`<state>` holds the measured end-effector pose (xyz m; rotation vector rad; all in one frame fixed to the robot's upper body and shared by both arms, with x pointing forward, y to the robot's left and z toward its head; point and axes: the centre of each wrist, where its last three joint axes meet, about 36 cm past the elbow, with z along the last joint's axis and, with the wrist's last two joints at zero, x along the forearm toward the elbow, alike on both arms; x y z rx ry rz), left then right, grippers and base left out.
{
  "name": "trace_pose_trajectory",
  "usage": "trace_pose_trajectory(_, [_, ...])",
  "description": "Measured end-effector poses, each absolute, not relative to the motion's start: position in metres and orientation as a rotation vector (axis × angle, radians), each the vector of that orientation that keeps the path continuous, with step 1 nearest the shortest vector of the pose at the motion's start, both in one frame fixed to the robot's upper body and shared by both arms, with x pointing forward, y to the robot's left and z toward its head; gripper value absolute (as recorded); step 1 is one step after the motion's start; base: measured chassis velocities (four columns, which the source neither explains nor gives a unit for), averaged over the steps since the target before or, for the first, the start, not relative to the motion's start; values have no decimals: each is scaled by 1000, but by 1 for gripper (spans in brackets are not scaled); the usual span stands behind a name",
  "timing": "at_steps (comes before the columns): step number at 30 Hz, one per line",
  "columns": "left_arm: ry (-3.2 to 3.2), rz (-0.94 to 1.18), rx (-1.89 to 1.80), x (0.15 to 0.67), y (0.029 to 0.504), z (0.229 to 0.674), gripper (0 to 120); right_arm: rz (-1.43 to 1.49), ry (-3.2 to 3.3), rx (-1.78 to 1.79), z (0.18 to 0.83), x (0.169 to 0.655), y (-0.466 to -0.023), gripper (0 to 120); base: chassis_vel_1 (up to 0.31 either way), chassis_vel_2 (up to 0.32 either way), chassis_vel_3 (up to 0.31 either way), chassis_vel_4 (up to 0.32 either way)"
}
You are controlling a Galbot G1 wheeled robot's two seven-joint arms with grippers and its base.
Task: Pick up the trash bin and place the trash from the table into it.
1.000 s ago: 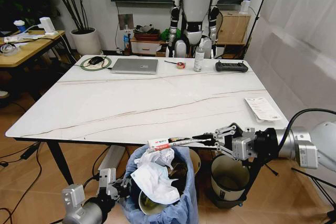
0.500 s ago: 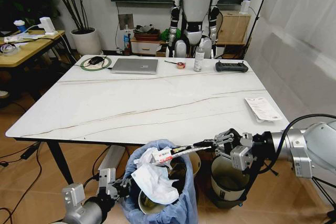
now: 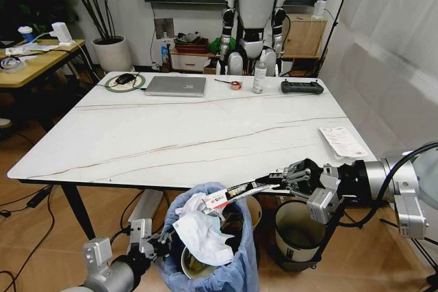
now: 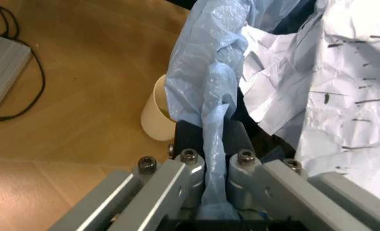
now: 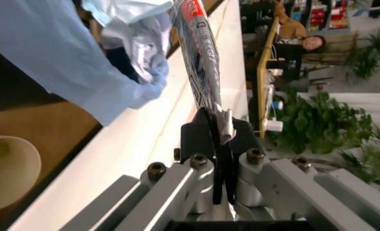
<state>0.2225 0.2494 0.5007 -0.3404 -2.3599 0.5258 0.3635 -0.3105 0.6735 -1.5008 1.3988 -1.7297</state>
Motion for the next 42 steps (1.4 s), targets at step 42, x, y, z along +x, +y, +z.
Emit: trace_pose_trajectory(42, [-2374,555,-368,221,247,502,0,78,2410,-1818,564,305,-257,0,0,0,0,0])
